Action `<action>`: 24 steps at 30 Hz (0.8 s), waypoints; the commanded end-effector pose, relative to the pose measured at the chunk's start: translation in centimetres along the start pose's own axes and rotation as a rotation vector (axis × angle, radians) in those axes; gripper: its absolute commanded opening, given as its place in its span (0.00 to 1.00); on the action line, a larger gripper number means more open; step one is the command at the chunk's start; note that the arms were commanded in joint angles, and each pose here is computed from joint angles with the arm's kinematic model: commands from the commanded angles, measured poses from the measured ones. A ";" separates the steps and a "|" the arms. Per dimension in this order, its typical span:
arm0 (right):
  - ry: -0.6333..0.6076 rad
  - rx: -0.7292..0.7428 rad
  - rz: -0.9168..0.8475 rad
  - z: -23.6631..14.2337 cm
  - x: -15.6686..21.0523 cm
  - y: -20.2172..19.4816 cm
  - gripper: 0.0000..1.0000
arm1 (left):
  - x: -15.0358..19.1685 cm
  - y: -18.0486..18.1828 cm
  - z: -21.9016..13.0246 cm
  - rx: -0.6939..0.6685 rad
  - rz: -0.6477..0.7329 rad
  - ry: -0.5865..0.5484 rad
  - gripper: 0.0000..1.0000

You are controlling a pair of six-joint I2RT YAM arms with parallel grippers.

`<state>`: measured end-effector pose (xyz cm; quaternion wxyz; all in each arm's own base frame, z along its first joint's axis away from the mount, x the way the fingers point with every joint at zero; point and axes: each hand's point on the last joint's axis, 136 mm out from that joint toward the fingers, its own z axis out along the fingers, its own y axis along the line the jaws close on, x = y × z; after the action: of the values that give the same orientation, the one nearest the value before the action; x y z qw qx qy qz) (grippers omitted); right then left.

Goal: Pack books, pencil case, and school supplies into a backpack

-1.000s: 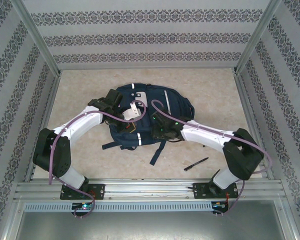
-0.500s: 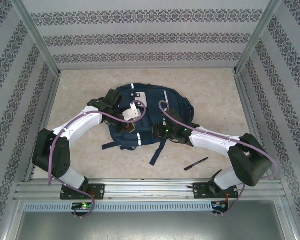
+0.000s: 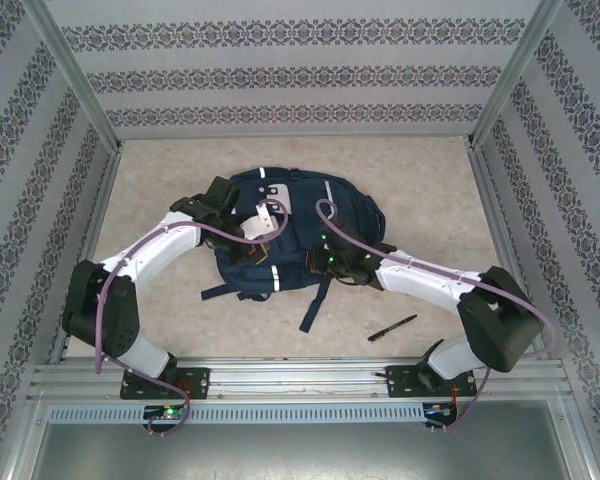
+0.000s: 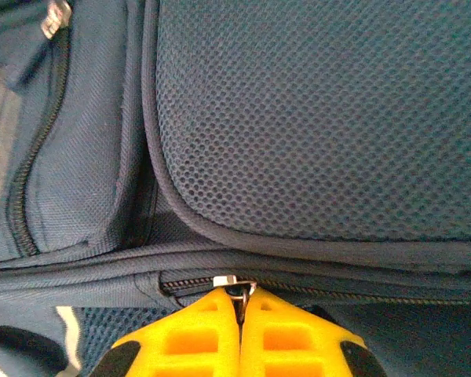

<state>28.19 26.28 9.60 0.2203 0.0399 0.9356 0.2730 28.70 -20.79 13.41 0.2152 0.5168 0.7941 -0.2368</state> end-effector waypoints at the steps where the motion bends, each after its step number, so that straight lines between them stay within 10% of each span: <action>1: 0.039 0.029 0.030 -2.5 -1.6 -1.4 0.00 | 1.2 0.8 -2.1 -0.044 -0.006 0.028 0.00; 14: 0.279 0.013 -0.081 -7.0 -0.6 -4.3 0.00 | 1.0 4.9 -3.8 -0.155 0.043 -0.018 0.00; 19: 0.260 -0.155 -0.097 -5.6 0.9 2.1 0.34 | -0.8 3.4 -4.5 -0.106 0.016 -0.119 0.00; 24: 0.180 -0.189 0.050 -2.4 0.7 3.2 0.44 | -1.1 2.3 -4.5 -0.101 -0.008 -0.204 0.00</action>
<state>24.48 26.97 13.21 0.1156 -0.0449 0.9317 0.3414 30.93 -17.08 14.79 0.2706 0.4884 0.8015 -0.2142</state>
